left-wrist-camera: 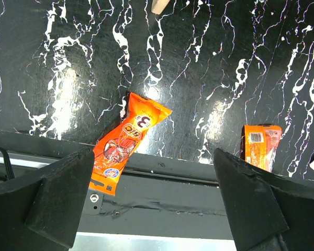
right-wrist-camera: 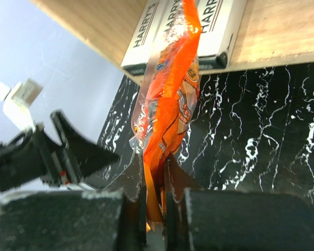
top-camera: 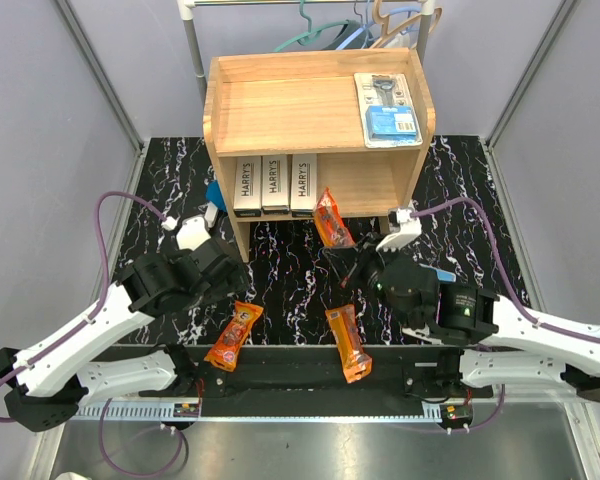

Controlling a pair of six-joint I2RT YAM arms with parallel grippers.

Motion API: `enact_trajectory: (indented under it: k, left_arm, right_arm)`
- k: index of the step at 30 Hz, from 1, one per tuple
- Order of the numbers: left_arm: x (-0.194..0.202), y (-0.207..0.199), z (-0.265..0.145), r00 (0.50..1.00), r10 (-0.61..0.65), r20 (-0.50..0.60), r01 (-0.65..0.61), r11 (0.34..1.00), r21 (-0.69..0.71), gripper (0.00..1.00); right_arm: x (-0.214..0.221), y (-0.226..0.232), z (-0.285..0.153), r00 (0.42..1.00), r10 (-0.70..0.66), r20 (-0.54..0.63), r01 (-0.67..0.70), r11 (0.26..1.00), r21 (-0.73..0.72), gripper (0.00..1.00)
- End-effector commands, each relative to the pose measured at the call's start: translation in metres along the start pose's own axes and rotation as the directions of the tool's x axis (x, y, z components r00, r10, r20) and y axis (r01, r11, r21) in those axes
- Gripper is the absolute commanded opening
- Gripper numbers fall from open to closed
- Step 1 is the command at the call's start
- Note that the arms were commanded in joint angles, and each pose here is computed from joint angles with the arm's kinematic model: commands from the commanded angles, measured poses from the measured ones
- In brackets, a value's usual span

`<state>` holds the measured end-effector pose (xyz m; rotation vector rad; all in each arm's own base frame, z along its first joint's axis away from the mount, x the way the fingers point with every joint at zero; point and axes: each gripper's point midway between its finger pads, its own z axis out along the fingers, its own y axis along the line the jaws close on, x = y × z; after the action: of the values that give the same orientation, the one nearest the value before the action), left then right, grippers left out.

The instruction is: Place and organize the shaving razors onto the shelf

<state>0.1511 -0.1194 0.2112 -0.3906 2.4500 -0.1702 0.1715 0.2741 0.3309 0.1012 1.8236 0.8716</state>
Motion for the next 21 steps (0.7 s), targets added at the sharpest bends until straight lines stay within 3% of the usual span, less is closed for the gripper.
enact_trajectory:
  k: [1,12,21]
  left_arm:
    - [-0.003,-0.003,0.002,1.0,0.002,0.02,-0.002,1.0,0.013,0.99]
    - [0.0,-0.003,0.004,1.0,0.001,0.012,-0.001,1.0,0.025,0.99]
    - [0.003,0.001,0.002,1.0,-0.005,0.009,0.004,0.999,0.044,0.99]
  right_arm:
    - [-0.021,0.008,0.014,0.995,0.098,-0.004,-0.098,0.988,-0.117,0.01]
    - [-0.034,-0.018,0.081,0.997,0.082,0.004,-0.081,0.993,-0.082,0.01]
    - [-0.064,-0.035,0.1,0.985,0.081,0.149,-0.078,0.997,-0.028,0.02]
